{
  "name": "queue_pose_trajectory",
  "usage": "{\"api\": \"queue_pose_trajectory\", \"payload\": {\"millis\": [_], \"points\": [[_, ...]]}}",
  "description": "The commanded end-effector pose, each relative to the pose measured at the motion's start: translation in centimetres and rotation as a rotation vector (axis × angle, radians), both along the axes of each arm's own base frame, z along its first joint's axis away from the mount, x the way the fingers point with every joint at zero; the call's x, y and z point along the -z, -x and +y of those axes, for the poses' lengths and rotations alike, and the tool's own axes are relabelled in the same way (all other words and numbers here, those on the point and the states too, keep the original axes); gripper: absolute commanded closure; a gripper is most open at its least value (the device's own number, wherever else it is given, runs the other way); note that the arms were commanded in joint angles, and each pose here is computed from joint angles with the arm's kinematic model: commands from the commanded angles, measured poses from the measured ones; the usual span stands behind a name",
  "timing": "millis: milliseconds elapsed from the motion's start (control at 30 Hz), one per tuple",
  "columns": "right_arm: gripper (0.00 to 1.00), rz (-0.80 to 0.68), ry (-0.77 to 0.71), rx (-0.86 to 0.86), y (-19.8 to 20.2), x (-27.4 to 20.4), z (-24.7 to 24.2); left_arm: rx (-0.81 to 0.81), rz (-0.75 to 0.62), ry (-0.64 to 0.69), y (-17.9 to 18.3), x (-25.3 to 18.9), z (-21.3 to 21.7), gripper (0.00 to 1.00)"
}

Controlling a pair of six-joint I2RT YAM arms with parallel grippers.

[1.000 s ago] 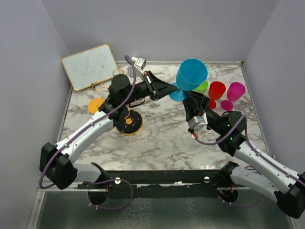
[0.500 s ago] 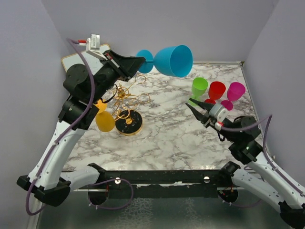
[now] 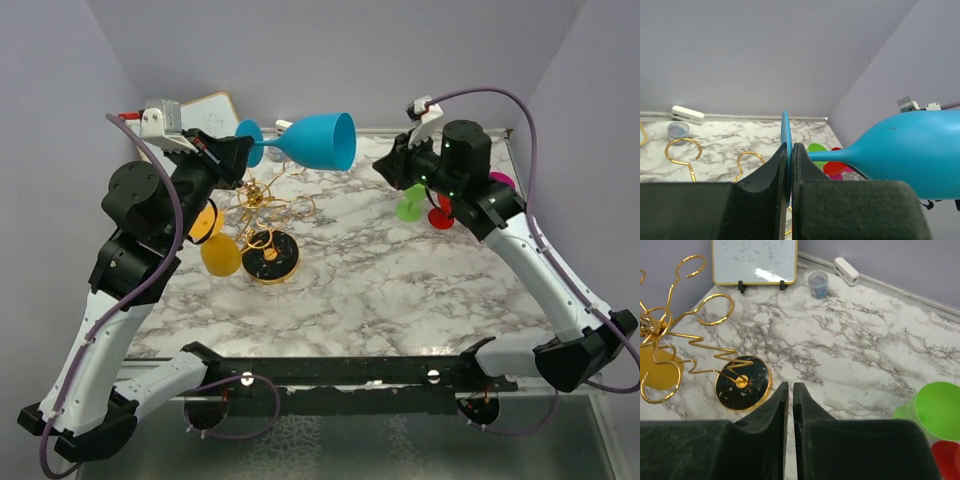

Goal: Take the wine glass off the wine glass rack

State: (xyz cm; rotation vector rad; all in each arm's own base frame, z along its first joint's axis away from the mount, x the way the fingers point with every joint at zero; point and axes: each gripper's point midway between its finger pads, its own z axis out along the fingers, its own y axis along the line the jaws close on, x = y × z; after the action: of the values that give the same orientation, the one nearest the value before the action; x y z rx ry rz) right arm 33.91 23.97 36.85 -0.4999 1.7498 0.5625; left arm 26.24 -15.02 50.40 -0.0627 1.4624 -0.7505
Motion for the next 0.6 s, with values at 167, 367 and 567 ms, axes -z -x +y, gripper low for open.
{"api": "queue_pose_trajectory", "payload": {"millis": [167, 367, 567], "points": [[0.51, -0.09, -0.293, -0.267, 8.2, -9.4, -0.9, 0.046, 0.039, -0.134, -1.0, 2.2, -1.3, 1.0], [0.49, -0.14, -0.319, -0.31, 10.8, -11.3, -1.5, 0.143, 0.05, -0.13, -1.8, 3.2, -3.7, 1.0], [0.49, -0.135, -0.313, -0.291, 10.4, -10.8, -1.6, 0.235, 0.043, -0.086, -1.8, 3.0, -5.7, 1.0]]}}
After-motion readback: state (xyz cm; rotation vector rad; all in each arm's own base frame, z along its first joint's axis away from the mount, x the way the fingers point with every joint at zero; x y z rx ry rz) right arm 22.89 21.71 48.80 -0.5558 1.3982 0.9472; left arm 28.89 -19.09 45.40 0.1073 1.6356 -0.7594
